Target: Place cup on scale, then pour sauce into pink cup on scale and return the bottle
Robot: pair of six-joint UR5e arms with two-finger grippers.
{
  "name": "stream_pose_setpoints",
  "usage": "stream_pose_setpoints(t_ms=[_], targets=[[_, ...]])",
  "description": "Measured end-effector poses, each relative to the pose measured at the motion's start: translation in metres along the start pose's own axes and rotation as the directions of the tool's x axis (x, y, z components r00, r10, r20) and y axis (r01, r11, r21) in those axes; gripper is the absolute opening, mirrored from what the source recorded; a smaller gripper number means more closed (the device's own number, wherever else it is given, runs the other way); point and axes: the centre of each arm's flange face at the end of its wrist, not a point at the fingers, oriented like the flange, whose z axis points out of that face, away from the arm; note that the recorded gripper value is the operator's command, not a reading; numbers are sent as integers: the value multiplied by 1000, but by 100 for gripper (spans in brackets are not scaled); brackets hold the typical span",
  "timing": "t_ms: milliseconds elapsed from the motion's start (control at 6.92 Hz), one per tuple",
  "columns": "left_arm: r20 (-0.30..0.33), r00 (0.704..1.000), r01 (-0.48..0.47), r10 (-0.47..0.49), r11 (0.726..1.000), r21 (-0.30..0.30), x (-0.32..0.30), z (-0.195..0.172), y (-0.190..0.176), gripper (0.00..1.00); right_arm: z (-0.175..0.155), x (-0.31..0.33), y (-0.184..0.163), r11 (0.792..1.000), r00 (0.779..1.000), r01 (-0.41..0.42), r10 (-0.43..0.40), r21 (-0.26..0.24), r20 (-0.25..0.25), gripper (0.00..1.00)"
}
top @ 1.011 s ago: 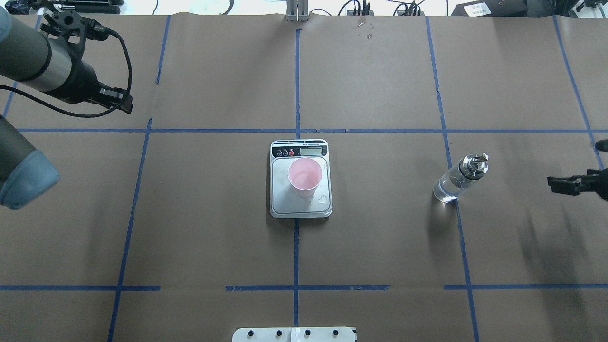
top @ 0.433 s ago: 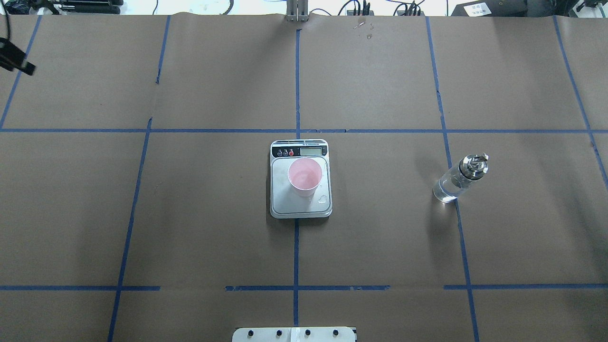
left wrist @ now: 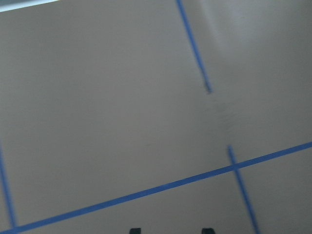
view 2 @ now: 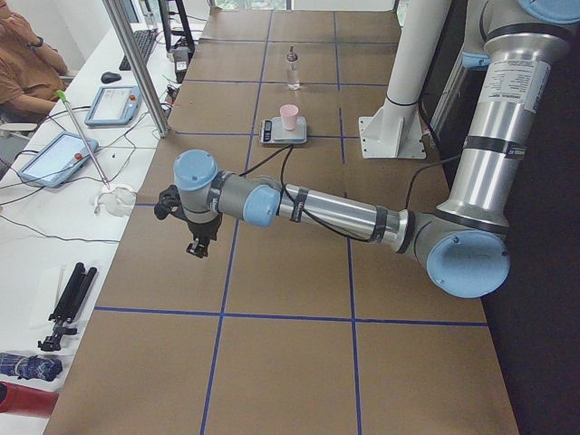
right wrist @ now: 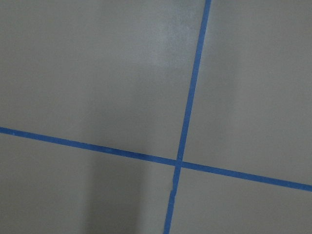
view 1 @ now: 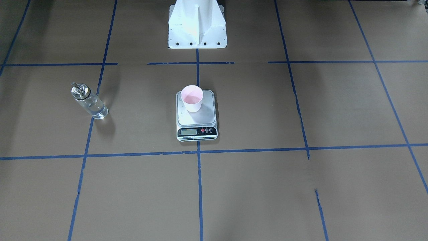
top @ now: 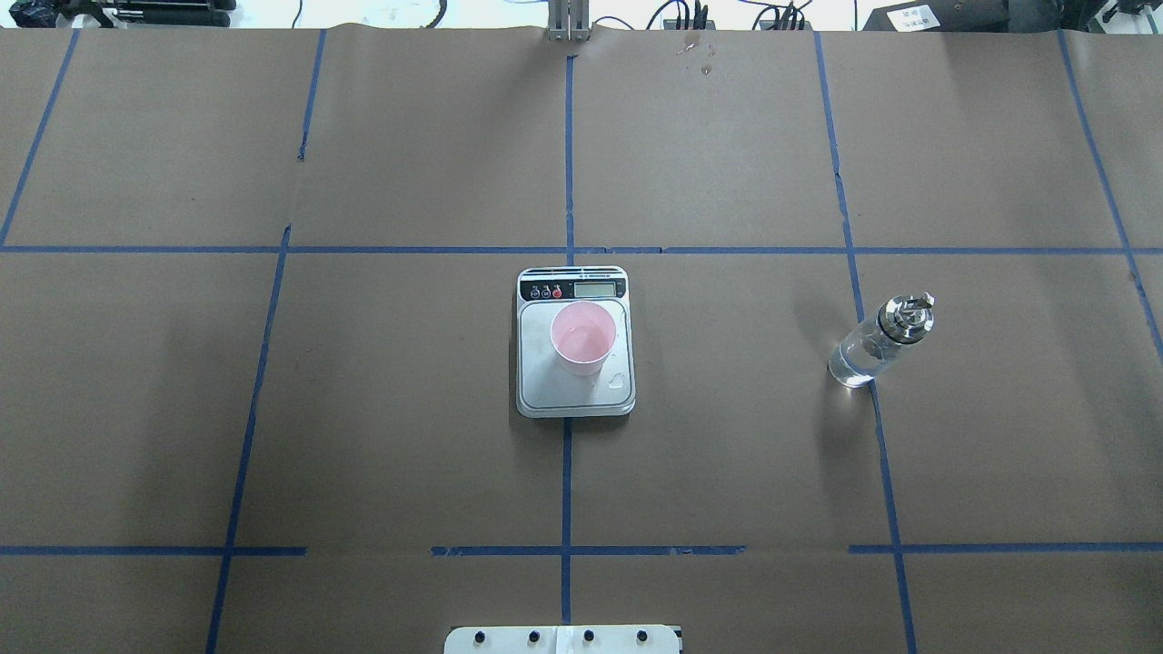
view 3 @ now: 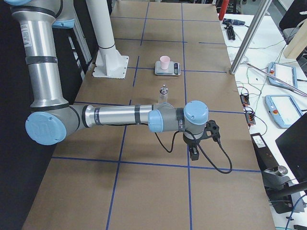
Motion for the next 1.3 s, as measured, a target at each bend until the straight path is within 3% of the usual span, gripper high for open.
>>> stream_pose_setpoints(t_ms=[289,578,722,1011,1300], targets=[[1,996,91,-91,995,-30,-22,14,36,100,-5,-2,-11,995,999,-30,31,-91,13,100],[13,999,29,-29,999,35,-41,32,64,100,2,7,2,990,998,-57,59,-132,5,100],[14,1000,3,-4,998,62,-39,29,62,100,3,7,3,990,998,-60,61,-131,4,100],[34,998,55,-56,998,5,-29,22,33,100,1,-1,-4,993,999,-44,46,-113,14,100],[52,992,118,-116,993,-25,-13,-8,8,100,20,6,16,995,1000,-6,7,-99,9,100]])
